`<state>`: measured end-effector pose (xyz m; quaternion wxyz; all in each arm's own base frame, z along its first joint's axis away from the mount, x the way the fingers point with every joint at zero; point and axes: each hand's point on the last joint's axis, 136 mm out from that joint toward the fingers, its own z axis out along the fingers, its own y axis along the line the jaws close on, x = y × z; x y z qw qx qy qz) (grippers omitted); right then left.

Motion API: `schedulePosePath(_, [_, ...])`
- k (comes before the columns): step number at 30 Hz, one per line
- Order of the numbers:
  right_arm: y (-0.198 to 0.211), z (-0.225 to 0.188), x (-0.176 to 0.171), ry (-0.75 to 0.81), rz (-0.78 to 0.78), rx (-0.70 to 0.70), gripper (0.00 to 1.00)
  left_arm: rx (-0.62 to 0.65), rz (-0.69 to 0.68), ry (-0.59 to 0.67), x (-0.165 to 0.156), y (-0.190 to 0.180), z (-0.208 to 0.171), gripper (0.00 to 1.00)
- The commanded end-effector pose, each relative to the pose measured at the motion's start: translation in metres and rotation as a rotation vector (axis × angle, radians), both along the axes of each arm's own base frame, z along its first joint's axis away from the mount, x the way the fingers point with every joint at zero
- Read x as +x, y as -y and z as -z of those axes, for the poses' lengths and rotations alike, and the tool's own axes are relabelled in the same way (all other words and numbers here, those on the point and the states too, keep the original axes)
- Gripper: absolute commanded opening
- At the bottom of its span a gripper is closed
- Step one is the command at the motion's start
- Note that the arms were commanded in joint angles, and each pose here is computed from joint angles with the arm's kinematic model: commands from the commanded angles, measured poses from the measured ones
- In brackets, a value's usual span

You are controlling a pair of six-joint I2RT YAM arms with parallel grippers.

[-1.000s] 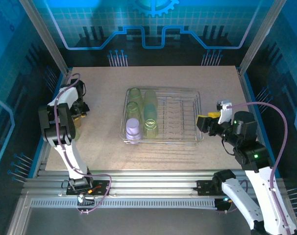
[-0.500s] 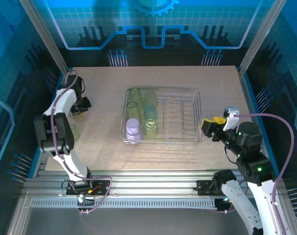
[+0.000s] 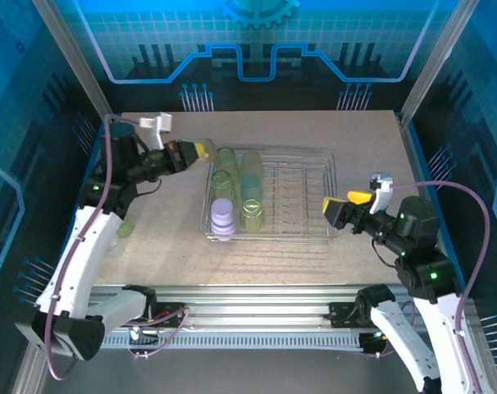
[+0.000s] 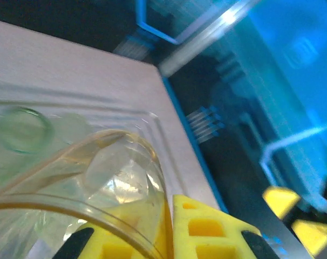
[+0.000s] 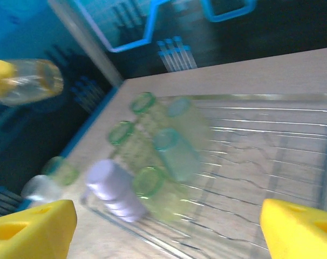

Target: Load the cups into the dish rack

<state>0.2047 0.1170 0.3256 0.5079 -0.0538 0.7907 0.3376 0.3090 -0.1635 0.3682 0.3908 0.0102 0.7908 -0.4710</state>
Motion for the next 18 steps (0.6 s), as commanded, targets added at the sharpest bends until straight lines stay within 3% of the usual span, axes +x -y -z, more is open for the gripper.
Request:
schedulePosePath(1, [-0.030, -0.050, -0.010, 0.068, -0.195, 0.183, 0.89, -0.156, 0.202, 0.019, -0.021, 0.046, -0.019, 0.00])
schedulePosePath(7, [-0.047, -0.075, -0.004, 0.074, -0.302, 0.331, 0.89, -0.245, 0.411, 0.093, -0.050, 0.099, -0.042, 0.00])
schedulePosePath(18, [-0.070, -0.075, 0.003, 0.035, -0.387, 0.364, 0.93, -0.321, 0.542, 0.106, -0.067, 0.138, -0.056, 0.00])
